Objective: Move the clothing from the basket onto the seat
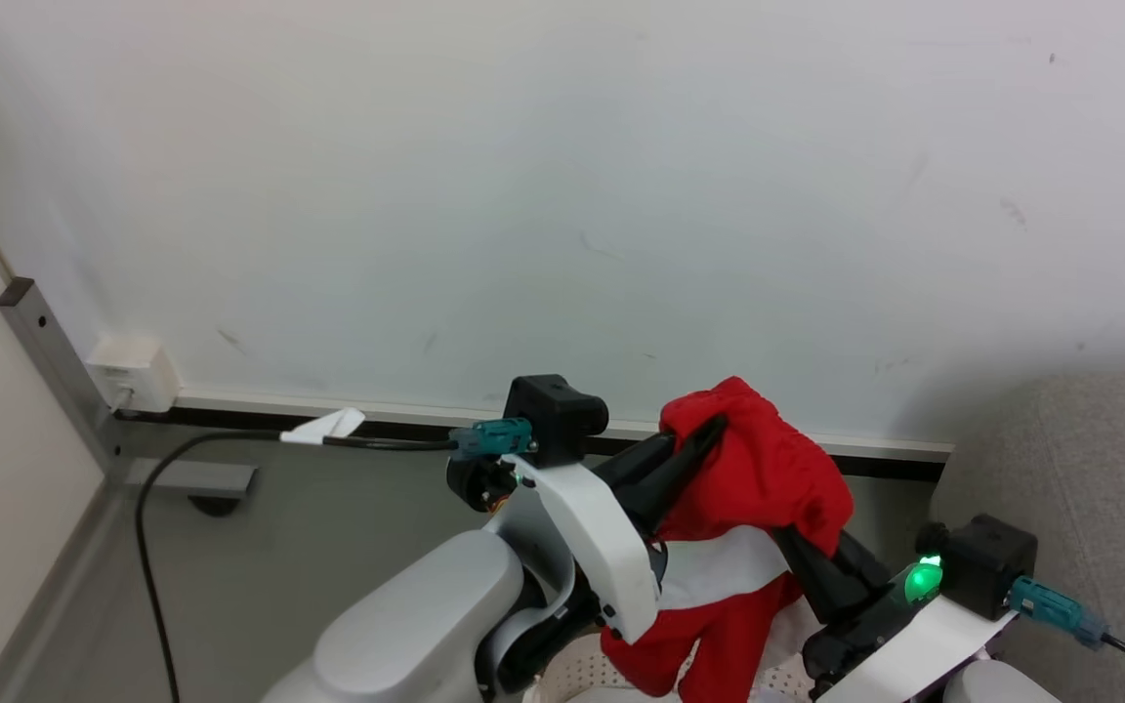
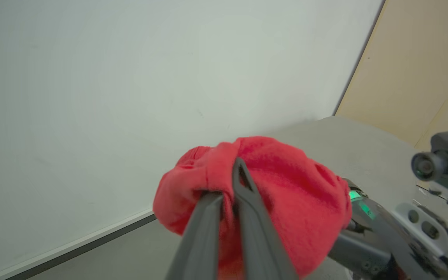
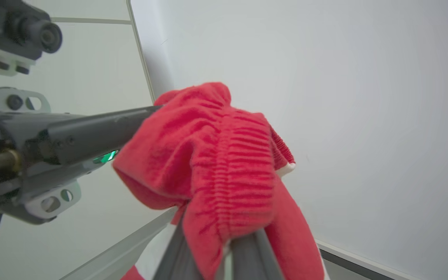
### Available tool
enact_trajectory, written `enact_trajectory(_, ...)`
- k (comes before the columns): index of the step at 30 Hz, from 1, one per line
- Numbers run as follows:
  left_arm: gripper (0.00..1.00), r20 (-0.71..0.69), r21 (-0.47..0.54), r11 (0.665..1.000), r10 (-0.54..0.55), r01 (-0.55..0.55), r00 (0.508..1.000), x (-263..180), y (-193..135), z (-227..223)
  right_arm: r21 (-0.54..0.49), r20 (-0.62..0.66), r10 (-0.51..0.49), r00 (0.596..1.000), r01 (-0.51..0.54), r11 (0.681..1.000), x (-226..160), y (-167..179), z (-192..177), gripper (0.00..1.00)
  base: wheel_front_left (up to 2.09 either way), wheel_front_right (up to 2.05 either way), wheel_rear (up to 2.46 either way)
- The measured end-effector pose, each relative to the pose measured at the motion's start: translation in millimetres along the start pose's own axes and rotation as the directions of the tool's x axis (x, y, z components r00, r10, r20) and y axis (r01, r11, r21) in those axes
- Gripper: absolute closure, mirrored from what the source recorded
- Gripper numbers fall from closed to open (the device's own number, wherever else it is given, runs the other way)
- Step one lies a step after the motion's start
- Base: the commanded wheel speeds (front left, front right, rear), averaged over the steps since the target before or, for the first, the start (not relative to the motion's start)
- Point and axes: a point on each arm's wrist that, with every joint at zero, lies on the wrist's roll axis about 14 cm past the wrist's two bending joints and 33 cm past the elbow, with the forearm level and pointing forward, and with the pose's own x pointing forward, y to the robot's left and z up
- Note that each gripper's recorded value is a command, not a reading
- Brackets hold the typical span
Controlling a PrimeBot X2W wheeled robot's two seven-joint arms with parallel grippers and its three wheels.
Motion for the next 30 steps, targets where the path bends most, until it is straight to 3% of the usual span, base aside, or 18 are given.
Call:
enact_trajectory(1, 0.0, 0.001, -0.006, 1.0, -0.003, 0.003, 1.0, 1.0, -1.3, -1.2, -0.007, 0.007, -0.008, 1.0, 0.008, 1.0, -1.4, -2.3, 2.1, 1.0, 0.0, 0.0, 0.0)
enact_trajectory(14, 0.0, 0.069, -0.025, 0.993, -0.11, 0.112, 0.991, 24.3, -27.6, -0.4, -0.112, 0.12, -0.176, 0.977, 0.189, 0.976, -42.0, -54.4, 46.4, 1.0, 0.0, 0.0, 0.0)
enact_trajectory(22, 0.0, 0.066, 0.021, 0.959, -0.282, 0.282, 0.957, 44.7, -69.0, -14.7, -0.171, 0.182, -0.366, 0.913, 0.396, 0.902, -102.1, -105.2, 72.7, 1.0, 0.0, 0.0, 0.0)
enact_trajectory(30, 0.0, 0.023, 0.017, 0.911, -0.411, 0.411, 0.911, 63.0, -103.1, -42.8, -0.187, 0.237, -0.508, 0.828, 0.552, 0.812, -158.1, -129.2, 89.2, 1.0, 0.0, 0.0, 0.0)
